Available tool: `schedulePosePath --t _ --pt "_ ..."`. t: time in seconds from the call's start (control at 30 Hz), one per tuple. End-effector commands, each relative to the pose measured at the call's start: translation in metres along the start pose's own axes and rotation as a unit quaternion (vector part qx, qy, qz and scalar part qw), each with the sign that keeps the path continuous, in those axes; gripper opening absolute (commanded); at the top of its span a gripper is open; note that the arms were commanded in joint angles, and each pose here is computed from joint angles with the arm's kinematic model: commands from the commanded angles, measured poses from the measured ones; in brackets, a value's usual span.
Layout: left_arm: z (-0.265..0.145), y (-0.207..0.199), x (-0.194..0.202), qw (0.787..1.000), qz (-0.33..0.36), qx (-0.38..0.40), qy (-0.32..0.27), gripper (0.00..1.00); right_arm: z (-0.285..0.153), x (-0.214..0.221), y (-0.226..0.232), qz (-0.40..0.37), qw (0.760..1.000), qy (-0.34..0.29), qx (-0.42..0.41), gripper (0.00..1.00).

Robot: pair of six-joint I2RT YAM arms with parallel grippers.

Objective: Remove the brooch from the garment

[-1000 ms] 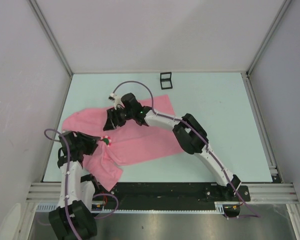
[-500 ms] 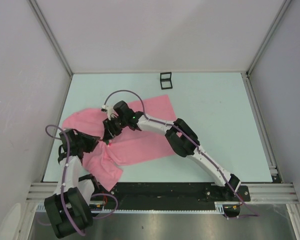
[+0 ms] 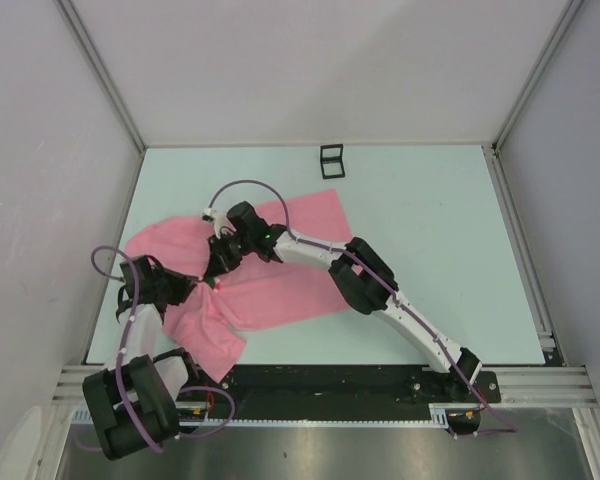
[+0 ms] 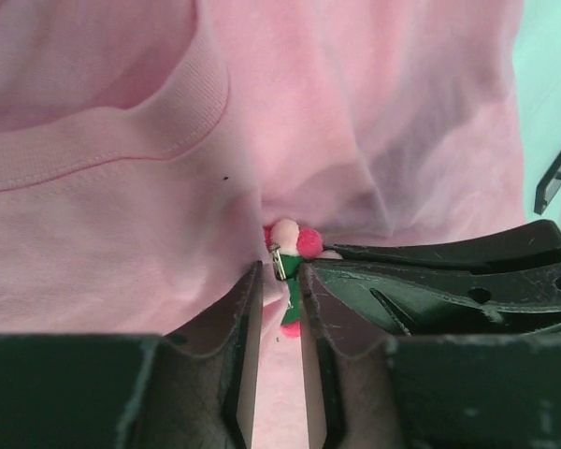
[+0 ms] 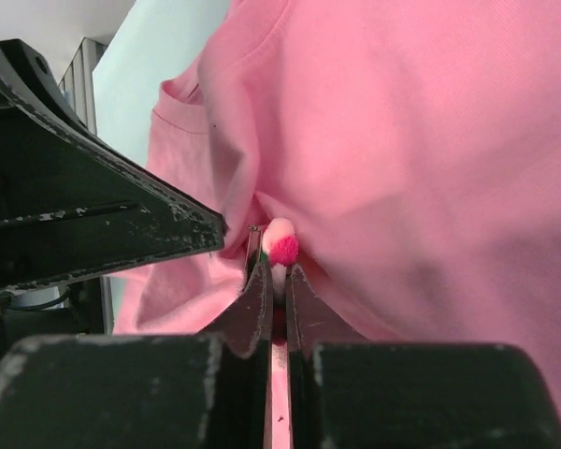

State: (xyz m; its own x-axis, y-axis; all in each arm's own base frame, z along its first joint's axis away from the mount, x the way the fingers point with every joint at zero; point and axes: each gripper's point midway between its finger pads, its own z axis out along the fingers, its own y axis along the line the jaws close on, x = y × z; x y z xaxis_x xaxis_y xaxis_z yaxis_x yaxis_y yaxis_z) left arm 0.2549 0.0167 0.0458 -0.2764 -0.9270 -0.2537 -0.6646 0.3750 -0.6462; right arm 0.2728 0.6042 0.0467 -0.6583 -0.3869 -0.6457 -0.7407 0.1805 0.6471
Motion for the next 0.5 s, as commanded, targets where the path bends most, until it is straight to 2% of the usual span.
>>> schedulePosePath --t 0.0,0.13,0.27,0.47 --pt "-0.002 0.0 -0.019 0.999 -0.013 -0.017 -0.042 0.23 -0.002 -0.007 0.004 0.005 1.0 -0.025 0.004 0.0" --pt "-0.006 0.019 -0.012 0.997 -0.036 -0.047 -0.048 0.2 -0.006 -0.023 0.011 -0.022 0.996 -0.078 0.021 0.0" --pt "-0.008 0.019 -0.005 0.997 -0.048 -0.028 -0.047 0.17 -0.021 -0.032 0.004 -0.012 0.99 -0.128 0.063 0.0" --pt "-0.011 0.008 0.008 0.999 -0.051 0.005 -0.013 0.18 -0.039 -0.047 0.014 0.013 0.981 -0.188 0.051 0.0"
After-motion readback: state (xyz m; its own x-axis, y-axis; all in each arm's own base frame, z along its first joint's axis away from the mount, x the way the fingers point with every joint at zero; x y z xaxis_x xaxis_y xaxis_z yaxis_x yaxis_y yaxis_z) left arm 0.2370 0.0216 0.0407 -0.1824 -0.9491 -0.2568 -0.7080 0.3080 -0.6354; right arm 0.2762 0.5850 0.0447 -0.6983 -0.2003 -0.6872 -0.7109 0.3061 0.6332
